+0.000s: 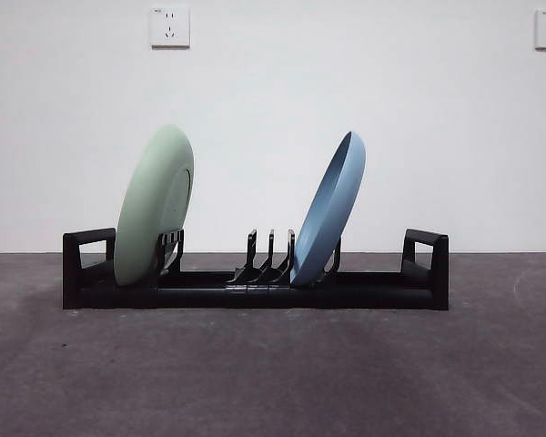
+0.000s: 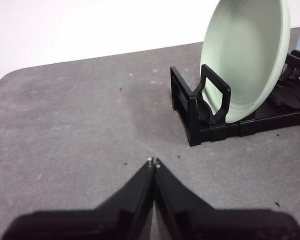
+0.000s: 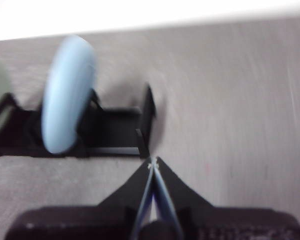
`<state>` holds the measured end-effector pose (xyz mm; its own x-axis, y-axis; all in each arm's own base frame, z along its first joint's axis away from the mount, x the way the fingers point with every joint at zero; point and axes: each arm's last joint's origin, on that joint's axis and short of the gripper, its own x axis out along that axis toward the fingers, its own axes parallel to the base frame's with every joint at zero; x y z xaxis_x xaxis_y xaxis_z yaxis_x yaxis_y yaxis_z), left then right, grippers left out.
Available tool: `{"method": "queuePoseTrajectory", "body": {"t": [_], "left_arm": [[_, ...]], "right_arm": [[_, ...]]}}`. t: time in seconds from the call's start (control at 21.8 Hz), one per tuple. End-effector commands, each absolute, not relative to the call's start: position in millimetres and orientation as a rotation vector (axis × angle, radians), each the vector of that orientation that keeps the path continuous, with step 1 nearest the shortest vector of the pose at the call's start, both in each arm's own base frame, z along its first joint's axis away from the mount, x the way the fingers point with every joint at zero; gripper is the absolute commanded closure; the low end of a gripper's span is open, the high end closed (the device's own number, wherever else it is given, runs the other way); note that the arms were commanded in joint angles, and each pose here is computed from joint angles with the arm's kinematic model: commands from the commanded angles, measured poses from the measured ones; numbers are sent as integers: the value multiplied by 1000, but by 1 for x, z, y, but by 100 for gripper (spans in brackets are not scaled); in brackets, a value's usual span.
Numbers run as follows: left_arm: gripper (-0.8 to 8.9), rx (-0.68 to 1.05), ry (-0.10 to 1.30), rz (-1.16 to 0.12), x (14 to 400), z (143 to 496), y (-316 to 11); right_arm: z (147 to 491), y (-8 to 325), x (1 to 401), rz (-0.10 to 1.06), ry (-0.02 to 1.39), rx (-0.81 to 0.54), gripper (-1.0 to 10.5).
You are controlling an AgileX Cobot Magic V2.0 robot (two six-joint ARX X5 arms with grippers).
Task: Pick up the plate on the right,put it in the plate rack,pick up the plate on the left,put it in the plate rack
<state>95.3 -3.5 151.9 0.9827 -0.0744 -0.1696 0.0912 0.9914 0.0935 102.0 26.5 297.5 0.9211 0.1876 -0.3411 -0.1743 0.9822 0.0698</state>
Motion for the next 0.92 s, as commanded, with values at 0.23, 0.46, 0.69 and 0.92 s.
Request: {"method": "queuePoseTrajectory", "body": {"t": [0.23, 0.46, 0.69, 0.92], "left_arm": [[817, 96, 176, -79, 96, 147, -3], [817, 96, 175, -79, 96, 147, -3], [817, 96, 175, -79, 96, 147, -3], [817, 96, 175, -79, 96, 147, -3]], "right_arm": [[269, 11, 89, 162, 122, -55, 945], [222, 10, 93, 151, 136, -46, 945], [195, 11, 98, 147, 119, -2, 945], [174, 11, 97, 146, 113, 17, 945]]}}
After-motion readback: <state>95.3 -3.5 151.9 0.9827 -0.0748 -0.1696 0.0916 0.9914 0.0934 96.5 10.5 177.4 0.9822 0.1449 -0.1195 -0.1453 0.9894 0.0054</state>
